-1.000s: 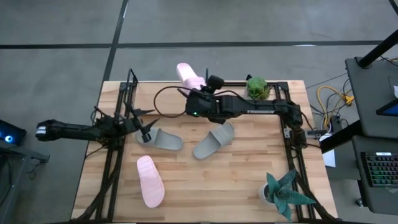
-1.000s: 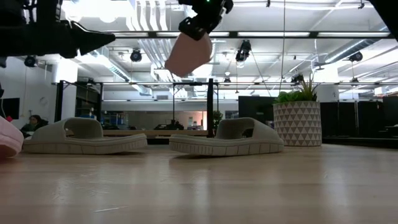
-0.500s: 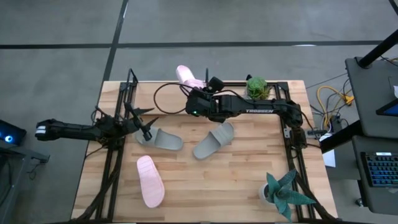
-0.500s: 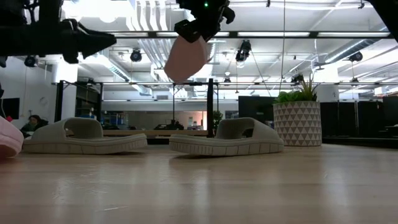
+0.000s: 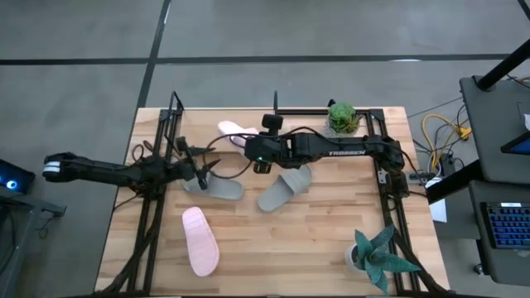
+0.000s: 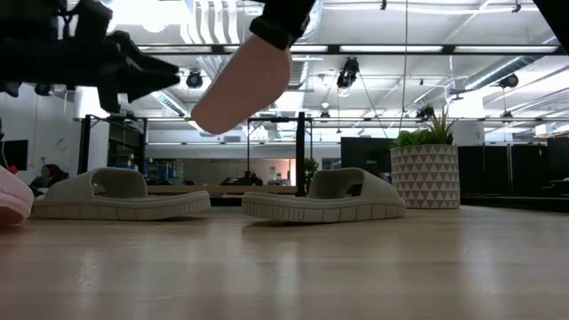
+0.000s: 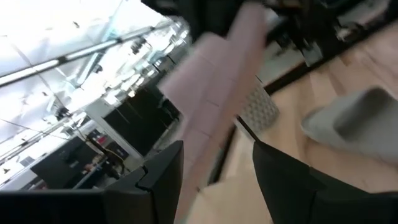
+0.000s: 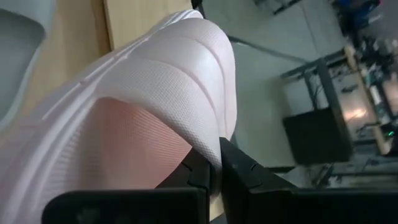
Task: Pick and place slides into the shelf
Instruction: Put the top pink slipper on the shelf
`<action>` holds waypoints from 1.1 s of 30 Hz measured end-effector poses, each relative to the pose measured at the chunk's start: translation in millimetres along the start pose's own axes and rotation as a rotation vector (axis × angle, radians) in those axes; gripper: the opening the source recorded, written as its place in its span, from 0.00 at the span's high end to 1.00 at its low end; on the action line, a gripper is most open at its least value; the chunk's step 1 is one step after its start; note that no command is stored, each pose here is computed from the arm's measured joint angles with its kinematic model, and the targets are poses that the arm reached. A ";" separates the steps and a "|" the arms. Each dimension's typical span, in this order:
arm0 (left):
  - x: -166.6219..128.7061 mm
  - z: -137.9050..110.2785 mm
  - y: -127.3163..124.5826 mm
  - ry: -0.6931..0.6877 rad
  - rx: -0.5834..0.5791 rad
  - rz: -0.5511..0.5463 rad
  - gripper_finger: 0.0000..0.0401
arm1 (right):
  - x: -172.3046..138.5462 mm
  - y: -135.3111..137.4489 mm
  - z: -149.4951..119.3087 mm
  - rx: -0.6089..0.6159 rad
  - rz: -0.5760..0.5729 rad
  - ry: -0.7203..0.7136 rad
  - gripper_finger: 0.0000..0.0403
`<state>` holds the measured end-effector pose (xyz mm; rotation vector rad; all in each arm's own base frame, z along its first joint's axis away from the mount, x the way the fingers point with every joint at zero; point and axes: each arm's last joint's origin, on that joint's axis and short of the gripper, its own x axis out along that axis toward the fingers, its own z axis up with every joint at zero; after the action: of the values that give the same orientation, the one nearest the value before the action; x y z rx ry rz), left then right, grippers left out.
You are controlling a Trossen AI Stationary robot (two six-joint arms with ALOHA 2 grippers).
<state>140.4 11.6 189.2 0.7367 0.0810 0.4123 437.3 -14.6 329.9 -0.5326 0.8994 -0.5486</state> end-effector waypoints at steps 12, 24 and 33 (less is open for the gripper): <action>15.0 4.5 -2.8 0.079 0.013 -0.017 0.55 | -7.6 9.3 4.1 -0.123 0.073 -0.048 0.98; 25.4 2.6 -8.2 0.164 0.058 -0.005 0.34 | -9.2 11.5 3.0 -0.167 0.098 -0.046 0.98; 38.5 10.4 -8.4 0.167 0.064 -0.008 0.38 | -10.3 14.2 4.3 -0.180 0.175 -0.079 0.98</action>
<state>180.7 14.5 194.1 0.7640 0.2547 0.4644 438.8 3.4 329.0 -0.6273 0.9144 -0.2876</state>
